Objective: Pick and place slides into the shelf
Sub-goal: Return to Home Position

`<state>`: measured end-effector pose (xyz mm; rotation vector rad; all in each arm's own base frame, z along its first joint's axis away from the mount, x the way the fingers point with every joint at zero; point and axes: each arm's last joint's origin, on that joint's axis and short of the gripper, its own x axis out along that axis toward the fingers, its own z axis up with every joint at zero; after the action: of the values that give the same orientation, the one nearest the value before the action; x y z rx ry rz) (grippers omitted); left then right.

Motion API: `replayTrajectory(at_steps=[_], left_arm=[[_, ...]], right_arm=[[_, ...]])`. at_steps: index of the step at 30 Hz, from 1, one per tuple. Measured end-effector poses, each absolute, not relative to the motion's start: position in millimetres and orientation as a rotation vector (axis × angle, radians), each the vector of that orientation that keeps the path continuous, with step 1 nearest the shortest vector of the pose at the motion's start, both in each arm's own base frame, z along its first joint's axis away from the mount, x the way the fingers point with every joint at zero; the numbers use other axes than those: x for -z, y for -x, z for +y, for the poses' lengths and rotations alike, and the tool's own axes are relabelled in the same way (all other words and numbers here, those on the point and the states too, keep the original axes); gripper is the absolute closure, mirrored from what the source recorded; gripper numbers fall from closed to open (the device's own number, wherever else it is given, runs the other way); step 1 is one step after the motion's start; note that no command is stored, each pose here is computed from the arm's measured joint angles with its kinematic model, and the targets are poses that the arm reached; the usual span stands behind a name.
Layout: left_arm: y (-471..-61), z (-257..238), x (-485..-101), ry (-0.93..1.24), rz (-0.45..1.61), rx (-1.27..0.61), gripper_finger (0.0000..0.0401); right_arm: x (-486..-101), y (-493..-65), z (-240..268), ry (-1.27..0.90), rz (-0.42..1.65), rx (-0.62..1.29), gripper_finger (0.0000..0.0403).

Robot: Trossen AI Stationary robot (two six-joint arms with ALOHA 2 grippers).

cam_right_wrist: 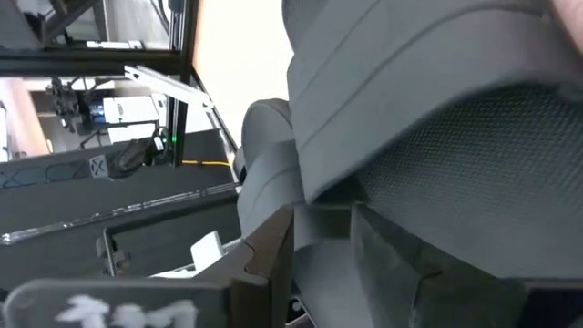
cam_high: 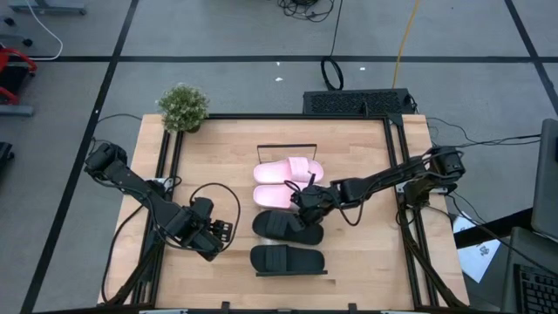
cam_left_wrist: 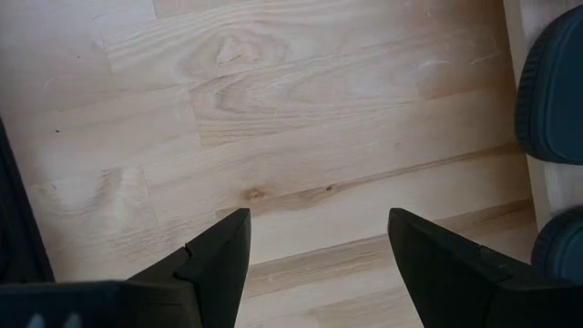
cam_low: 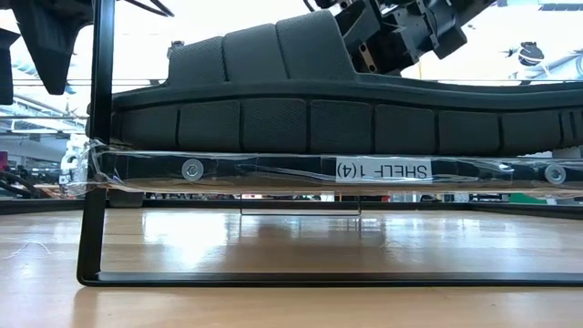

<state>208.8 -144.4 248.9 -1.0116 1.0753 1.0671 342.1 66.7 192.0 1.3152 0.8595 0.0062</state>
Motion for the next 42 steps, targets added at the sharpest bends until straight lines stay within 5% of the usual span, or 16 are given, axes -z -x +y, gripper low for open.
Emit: replayTrajectory(at_steps=[31, 42], left_arm=[[-214.1, -149.5, -248.9, 1.088, 1.080, -1.013, 0.0146], [-220.4, -155.8, -269.6, 0.998, 1.016, -0.865, 0.0146]], right_arm=[[-230.8, -268.7, 91.1, -1.020, 1.049, 0.181, 0.0303], [-269.5, -226.5, 93.0, -0.772, 0.846, 0.244, 0.0303]])
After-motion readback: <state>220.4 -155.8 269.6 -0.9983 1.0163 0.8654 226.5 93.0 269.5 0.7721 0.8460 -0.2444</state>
